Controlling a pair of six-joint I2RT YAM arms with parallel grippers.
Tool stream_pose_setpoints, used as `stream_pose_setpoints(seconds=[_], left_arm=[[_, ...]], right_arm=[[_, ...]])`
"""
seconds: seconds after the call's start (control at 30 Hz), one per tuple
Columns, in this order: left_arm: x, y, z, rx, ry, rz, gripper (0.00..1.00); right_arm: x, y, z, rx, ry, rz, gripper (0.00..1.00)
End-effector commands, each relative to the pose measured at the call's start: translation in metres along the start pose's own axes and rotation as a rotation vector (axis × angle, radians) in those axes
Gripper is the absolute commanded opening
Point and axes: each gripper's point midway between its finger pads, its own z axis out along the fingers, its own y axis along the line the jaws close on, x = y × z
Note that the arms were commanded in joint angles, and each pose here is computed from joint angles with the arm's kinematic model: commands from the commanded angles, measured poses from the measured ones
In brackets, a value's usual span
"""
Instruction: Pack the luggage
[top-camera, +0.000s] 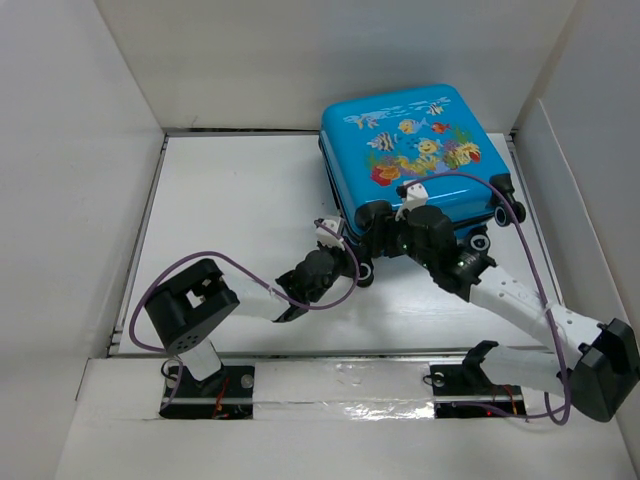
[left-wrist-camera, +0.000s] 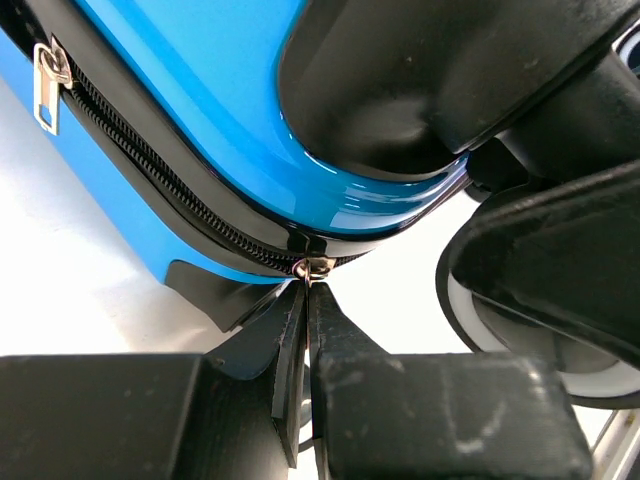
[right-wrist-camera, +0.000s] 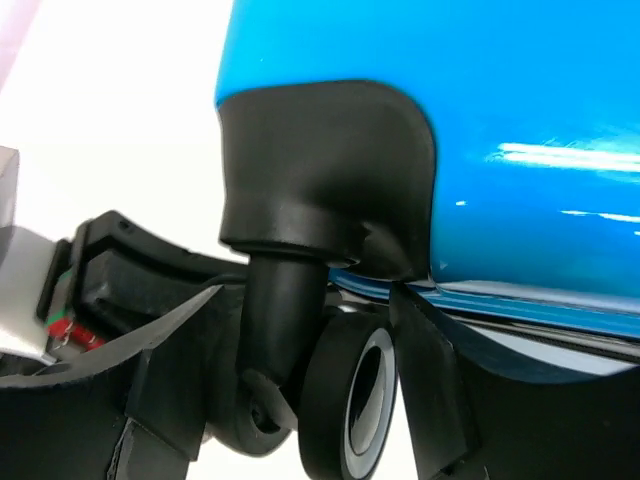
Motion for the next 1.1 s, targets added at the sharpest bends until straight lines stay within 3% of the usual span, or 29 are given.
stream_pose_setpoints(seconds=[0.0,0.13,0.2,0.3,0.33,0.4,0.47,0.67,0.8,1.07], left_arm=[[-0.042,-0.005,0.0,0.017,-0.137,-0.053,0.0],[-0.041,-0.005,-0.001,0.023,-0.135,-0.052,0.0],[-0.042,-0.006,-0.001,0.024,-0.135,-0.05,0.0],[-0.041,-0.005,-0.001,0.023,-0.133,-0.045,0.0],[-0.041,-0.005,-0.001,0.021,-0.133,-0.043,0.0],[-0.041,-0.004,-0.002,0.021,-0.133,-0.043,0.0],[-0.042,-0.005,-0.002,0.023,-0.137,-0.044,0.0],[-0.042,-0.006,-0.002,0.028,-0.136,-0.043,0.0],[-0.042,-0.005,-0.003,0.03,-0.138,-0.044,0.0],[-0.042,-0.001,-0.003,0.025,-0.142,-0.047,0.0]], right_arm=[[-0.025,-0.022,-0.013,0.196,-0.078,-0.069,0.46],[-0.034,-0.022,-0.023,0.273,-0.096,-0.132,0.27],[-0.035,-0.021,-0.026,0.299,-0.089,-0.161,0.26],[-0.033,-0.013,-0.026,0.268,-0.045,-0.193,0.51],[-0.031,-0.009,-0.026,0.26,-0.032,-0.198,0.71],[-0.026,-0.007,-0.028,0.267,-0.007,-0.213,0.84],[-0.019,-0.003,-0.028,0.264,0.01,-0.221,0.88],[-0.004,-0.003,-0.024,0.256,0.061,-0.211,0.91],[0.002,-0.012,-0.024,0.302,0.079,-0.22,0.87],[0.0,-0.024,-0.019,0.392,0.111,-0.276,0.68]])
